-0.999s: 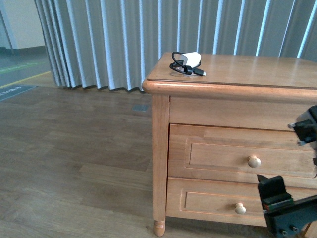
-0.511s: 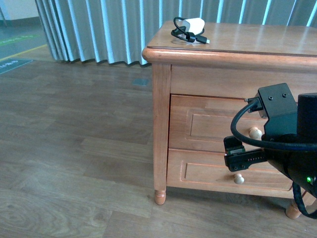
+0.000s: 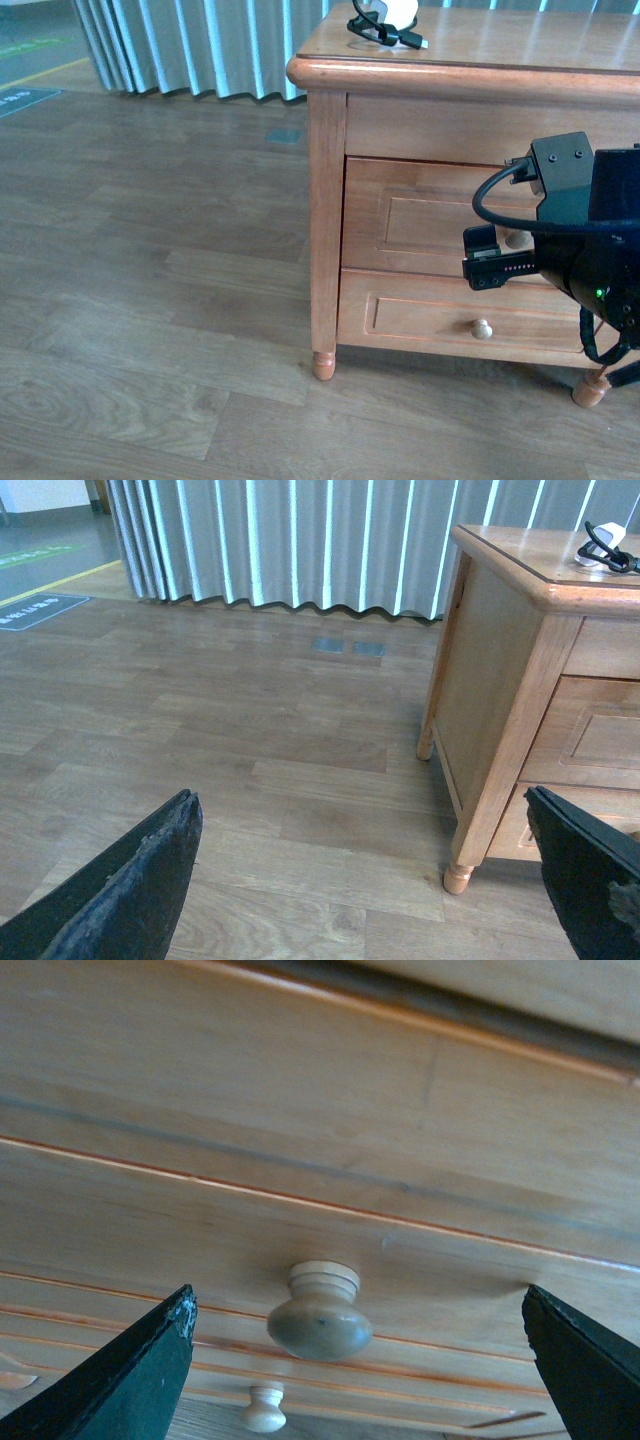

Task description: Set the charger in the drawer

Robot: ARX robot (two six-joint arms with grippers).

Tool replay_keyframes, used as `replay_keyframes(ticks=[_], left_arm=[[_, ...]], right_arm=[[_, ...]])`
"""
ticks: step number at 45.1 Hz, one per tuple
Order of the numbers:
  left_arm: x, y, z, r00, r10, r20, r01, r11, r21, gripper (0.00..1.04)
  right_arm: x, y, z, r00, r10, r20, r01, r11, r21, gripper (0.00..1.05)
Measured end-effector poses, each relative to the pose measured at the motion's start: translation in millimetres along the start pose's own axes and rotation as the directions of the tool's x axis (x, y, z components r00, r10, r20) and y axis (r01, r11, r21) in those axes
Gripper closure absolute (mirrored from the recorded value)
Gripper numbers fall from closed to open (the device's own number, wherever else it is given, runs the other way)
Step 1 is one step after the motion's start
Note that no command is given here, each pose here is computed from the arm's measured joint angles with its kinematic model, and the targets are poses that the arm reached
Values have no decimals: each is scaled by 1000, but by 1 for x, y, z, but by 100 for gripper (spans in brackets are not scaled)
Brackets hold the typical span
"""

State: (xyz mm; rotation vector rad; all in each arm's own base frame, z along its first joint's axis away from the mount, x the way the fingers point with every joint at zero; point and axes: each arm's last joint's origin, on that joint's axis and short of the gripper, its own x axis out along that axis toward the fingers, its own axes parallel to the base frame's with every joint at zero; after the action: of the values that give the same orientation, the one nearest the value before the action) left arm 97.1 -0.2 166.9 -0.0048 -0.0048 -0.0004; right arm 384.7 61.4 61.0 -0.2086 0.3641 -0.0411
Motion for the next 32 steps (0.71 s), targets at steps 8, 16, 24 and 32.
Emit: replay_keyframes(ticks=[8,16,24,32], left_arm=[[0,0,0,1000,0,0,0,1000,0,6],[0,0,0,1000,0,0,0,1000,0,6],[0,0,0,1000,0,0,0,1000,0,6],[0,0,0,1000,0,0,0,1000,0,6]], right_arm=[[5,-4,-3,999,-10,-31,10,1000,21,8],[5,-4,-3,999,-12,-31,13,999,34,8],[5,0,-2,999,-10,-33,11,999,46,8],[4,6,0,1000,3,-26,-2,999,47,26]])
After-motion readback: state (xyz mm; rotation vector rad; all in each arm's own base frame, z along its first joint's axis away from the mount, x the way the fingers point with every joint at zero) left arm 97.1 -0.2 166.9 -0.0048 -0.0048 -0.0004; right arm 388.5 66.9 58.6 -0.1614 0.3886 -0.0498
